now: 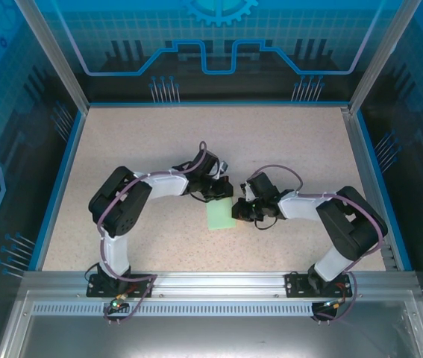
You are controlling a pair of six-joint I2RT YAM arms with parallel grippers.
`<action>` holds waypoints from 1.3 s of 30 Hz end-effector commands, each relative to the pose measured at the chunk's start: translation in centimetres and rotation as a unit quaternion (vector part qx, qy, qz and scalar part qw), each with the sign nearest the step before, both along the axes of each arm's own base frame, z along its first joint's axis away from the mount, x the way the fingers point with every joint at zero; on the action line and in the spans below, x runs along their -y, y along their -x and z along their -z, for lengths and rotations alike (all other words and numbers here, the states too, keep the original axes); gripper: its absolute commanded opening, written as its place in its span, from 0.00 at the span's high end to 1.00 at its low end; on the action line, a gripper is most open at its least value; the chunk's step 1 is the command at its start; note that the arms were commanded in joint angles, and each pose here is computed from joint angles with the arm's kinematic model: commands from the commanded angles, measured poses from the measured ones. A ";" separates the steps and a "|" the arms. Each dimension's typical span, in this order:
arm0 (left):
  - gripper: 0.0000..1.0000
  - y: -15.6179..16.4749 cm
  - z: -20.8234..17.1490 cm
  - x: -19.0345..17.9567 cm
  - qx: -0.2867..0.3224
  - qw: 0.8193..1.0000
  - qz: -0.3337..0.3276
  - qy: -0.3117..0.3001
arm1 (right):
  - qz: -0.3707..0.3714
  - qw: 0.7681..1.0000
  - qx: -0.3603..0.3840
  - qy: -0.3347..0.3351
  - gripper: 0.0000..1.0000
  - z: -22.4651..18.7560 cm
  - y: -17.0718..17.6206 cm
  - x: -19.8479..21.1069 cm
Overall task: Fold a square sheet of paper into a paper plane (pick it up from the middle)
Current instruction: Hold the square sheet of paper at the center of the table.
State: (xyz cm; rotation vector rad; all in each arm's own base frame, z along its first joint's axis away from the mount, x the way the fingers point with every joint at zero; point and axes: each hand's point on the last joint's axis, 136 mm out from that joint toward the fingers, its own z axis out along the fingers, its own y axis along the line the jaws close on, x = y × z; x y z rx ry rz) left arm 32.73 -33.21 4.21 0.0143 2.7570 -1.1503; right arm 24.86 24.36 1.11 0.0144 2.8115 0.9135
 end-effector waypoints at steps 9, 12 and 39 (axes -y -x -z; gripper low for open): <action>0.92 2.1 2.6 0.3 -0.044 0.999 0.011 -0.019 | -0.002 0.999 -0.034 0.030 0.92 1.3 1.1 0.6; 0.92 2.2 3.2 -0.3 -0.044 0.998 0.008 -0.038 | -0.007 0.999 -0.030 0.023 0.91 1.1 1.1 0.3; 0.92 2.1 4.5 -1.5 -0.032 0.997 -0.003 -0.068 | -0.033 0.998 -0.044 0.022 0.86 1.8 2.3 0.2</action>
